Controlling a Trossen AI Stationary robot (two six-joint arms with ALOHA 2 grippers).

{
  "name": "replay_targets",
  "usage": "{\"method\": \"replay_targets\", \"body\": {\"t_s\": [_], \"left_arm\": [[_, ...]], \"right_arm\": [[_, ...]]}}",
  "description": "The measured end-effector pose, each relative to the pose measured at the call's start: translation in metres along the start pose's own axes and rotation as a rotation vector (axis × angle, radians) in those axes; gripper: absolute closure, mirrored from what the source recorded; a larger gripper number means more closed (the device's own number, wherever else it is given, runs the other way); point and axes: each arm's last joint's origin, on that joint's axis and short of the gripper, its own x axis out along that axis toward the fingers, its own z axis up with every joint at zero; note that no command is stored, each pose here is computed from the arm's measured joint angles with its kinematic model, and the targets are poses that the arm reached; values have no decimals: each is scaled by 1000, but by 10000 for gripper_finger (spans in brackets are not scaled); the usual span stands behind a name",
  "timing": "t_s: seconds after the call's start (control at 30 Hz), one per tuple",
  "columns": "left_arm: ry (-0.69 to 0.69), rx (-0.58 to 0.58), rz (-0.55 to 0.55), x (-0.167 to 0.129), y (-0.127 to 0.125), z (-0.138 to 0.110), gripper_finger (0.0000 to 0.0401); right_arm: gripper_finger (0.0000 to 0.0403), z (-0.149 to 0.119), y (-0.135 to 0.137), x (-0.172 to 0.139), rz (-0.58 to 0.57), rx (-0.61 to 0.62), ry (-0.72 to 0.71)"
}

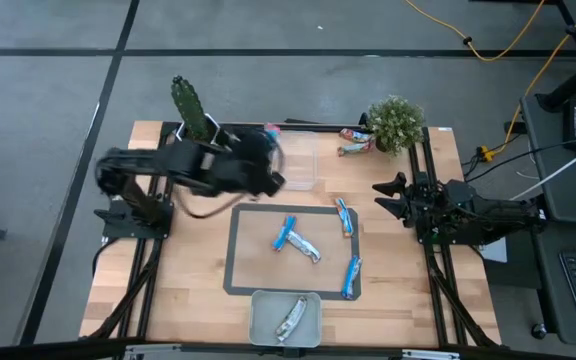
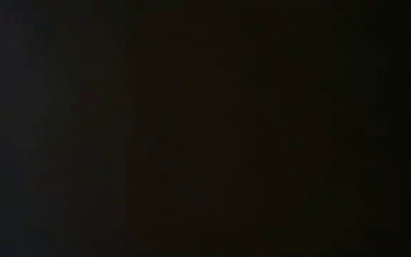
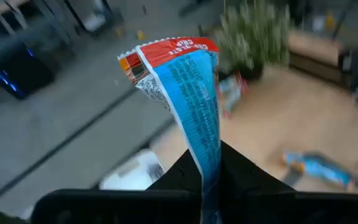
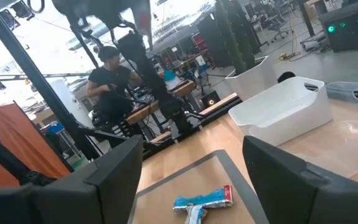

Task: Pick and place Granola Bars by type
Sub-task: Put the red granola bar into the transparent bin

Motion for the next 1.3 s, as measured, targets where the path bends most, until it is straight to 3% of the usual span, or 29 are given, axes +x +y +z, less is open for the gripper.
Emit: {"method": "replay_targets", "body": {"t_s": [0.13, 0.3, 0.53, 0.73, 0.9, 1.07, 1.3], "left_arm": [[-51, -31, -57, -26, 30, 11, 382], [-145, -75, -167, -29, 49, 34, 382], [-269, -124, -328, 25, 71, 74, 386], [-262, -191, -405, 70, 92, 86, 389], [-80, -163, -370, 119, 86, 71, 385], [133, -98, -320, 189, 58, 38, 385], [339, -86, -346, 269, 28, -7, 384]], "right_arm": [[125, 0, 0, 0, -1, -1, 2], [125, -2, -1, 0, -9, -6, 17], [125, -3, -1, 0, -14, -29, 26], [125, -3, -1, 0, -14, -24, 26], [125, -3, -1, 0, -13, -26, 27], [125, -3, -2, 0, -16, -28, 34], [125, -4, -2, 0, -19, -29, 40]]}}
